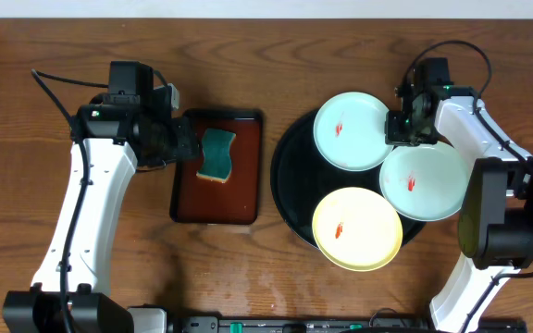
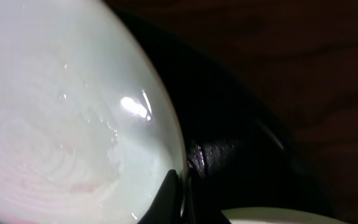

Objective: Clean dirty plates on tray and stack at the side
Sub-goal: 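Reach left gripper to the green sponge and right gripper to the top white plate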

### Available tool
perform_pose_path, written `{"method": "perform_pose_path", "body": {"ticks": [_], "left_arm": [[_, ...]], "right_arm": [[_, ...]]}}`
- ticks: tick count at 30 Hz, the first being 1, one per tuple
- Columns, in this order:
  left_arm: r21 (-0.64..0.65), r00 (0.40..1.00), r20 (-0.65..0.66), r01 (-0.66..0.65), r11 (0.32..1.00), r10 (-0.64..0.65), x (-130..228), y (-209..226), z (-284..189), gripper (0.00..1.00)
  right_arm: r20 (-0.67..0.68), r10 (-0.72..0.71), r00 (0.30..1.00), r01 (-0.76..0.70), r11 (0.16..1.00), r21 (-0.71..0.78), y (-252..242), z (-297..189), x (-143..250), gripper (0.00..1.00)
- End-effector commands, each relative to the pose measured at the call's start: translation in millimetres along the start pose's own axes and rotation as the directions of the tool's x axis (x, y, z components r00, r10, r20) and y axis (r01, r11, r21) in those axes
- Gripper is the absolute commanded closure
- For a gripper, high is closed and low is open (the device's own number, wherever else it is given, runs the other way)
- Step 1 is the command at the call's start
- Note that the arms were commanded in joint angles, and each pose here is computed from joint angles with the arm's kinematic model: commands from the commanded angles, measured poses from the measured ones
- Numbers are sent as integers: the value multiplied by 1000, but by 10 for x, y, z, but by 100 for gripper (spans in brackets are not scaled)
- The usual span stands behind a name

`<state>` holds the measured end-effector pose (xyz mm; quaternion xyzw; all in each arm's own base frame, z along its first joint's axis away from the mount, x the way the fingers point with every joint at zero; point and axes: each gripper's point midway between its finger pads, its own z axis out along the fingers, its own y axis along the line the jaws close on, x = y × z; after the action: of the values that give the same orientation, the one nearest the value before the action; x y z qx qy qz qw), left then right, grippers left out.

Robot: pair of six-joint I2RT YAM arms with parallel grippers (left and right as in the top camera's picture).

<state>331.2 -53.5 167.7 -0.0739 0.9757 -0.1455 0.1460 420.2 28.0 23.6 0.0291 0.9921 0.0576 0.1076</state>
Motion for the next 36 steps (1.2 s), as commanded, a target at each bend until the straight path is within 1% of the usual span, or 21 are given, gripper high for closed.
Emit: {"method": "perform_pose_path", "body": {"ticks": [1, 4, 8, 15, 20, 22, 30, 33, 36], "left_arm": [[-7, 1000, 9, -2, 1000, 2, -31, 1, -4, 46], [-7, 1000, 10, -2, 1000, 2, -32, 1, -4, 46], [-6, 1000, 14, -4, 1000, 4, -43, 0, 0, 47], [-10, 1000, -5, -23, 1000, 23, -12, -40, 119, 47], [-122, 999, -18, -29, 992, 27, -21, 23, 298, 47], [-133, 999, -30, -44, 990, 40, -18, 2, 379, 47], [-132, 996, -64, -68, 989, 60, -84, -51, 790, 47], [-143, 996, -86, -32, 989, 20, -65, -16, 917, 47], [-153, 994, -108, -9, 988, -8, -40, 17, 1031, 47]], "right_arm": [[-9, -15, 1000, 15, 1000, -11, 52, 28, 29, 99], [-11, -16, 1000, 15, 997, -71, 155, 24, 31, 99], [-15, -16, 1000, 14, 993, -115, 231, 17, 39, 99], [-25, -13, 1000, 9, 992, -126, 281, 18, 65, 99], [-43, -11, 999, 6, 992, -124, 278, 17, 109, 99], [-52, -12, 999, 5, 992, -123, 282, 17, 132, 99], [-62, -28, 998, 20, 992, -125, 347, 22, 166, 91], [-62, -28, 998, 20, 992, -125, 346, 22, 166, 84], [-62, -28, 998, 21, 992, -125, 344, 22, 166, 83]]}}
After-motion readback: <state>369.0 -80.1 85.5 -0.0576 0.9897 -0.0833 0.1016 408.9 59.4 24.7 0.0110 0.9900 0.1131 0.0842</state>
